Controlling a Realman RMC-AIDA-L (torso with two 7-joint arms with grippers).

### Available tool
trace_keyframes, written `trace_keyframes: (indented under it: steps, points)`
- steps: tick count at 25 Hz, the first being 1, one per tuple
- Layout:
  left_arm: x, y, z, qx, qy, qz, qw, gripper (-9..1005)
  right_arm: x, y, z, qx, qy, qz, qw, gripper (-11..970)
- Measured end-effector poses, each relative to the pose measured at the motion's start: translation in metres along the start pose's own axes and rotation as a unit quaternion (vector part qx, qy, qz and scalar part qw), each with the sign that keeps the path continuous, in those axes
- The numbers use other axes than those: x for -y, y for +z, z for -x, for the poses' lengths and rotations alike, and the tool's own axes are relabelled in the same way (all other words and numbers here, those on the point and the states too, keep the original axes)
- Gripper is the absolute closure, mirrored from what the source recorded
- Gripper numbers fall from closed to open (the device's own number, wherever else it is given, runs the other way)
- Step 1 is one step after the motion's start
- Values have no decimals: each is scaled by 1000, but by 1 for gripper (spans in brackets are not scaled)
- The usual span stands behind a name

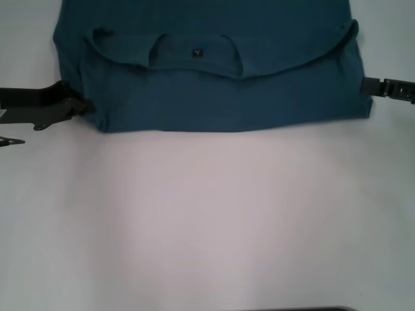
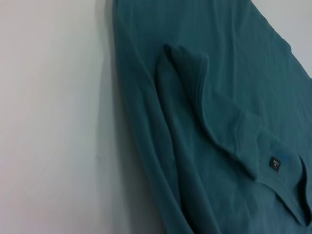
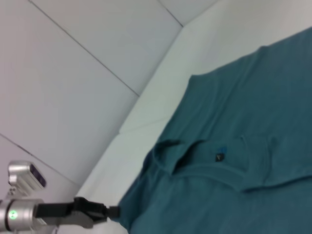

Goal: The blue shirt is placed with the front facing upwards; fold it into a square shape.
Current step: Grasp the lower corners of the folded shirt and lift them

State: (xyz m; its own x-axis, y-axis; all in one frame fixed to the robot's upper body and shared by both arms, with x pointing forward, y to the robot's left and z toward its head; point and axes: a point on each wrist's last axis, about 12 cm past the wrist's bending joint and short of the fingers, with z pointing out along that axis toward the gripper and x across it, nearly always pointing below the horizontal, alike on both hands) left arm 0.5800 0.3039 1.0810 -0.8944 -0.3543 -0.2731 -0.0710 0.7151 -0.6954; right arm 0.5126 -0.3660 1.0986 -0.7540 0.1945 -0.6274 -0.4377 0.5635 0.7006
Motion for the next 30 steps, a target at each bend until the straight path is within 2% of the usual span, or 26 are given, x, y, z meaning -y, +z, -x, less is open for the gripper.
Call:
trace_keyframes:
  steps: [6, 11, 17, 23, 30]
  points:
    - [1, -4, -1, -14, 1, -8, 1000, 992, 4, -10, 13, -33, 28, -30, 999, 79]
    - [3, -8, 0, -29, 5, -14, 999, 997, 14, -17, 35, -75, 65, -98, 990, 82]
    - [6, -12, 1, -43, 13, -22, 999, 998, 23, 1, 60, -120, 35, -181, 975, 87]
    - [7, -16, 3, -39, 18, -23, 999, 997, 19, 21, 69, -136, 14, -187, 973, 91]
    - [9, -16, 4, -37, 21, -25, 999, 998, 22, 37, 57, -142, 24, -190, 971, 96]
